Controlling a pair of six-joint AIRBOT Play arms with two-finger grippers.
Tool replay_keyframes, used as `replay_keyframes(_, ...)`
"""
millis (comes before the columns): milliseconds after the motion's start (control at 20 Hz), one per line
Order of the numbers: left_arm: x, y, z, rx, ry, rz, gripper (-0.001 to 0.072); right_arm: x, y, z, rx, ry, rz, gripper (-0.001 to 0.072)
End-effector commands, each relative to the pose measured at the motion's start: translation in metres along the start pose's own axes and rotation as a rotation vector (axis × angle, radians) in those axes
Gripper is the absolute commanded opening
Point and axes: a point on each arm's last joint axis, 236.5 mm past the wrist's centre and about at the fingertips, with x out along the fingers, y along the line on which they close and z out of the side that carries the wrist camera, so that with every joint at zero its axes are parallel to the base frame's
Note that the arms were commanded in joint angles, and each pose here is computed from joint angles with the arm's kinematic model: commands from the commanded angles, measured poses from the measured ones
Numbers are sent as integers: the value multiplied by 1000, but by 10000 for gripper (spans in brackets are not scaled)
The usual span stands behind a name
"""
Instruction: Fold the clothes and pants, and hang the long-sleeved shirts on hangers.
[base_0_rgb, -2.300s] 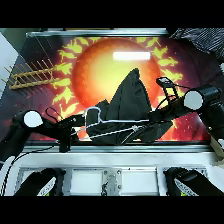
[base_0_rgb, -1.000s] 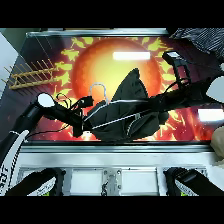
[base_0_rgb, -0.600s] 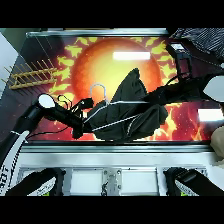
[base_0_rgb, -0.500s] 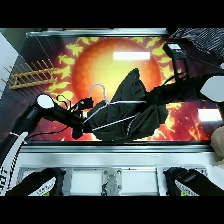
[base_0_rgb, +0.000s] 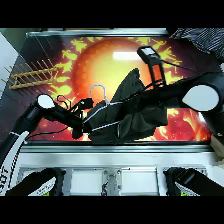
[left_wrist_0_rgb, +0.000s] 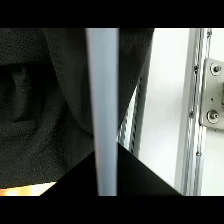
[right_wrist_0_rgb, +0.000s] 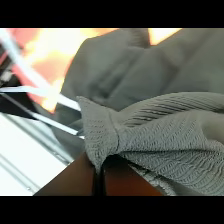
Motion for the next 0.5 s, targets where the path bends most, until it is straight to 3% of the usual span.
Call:
replay_keyframes(0, 1, 0, 0, 0, 0, -2, 15, 16, 22, -2, -28, 16, 48, 21)
replay_keyframes(450, 1, 0, 0, 0, -1, -2, 16, 26, 44, 11, -16, -31, 120, 33)
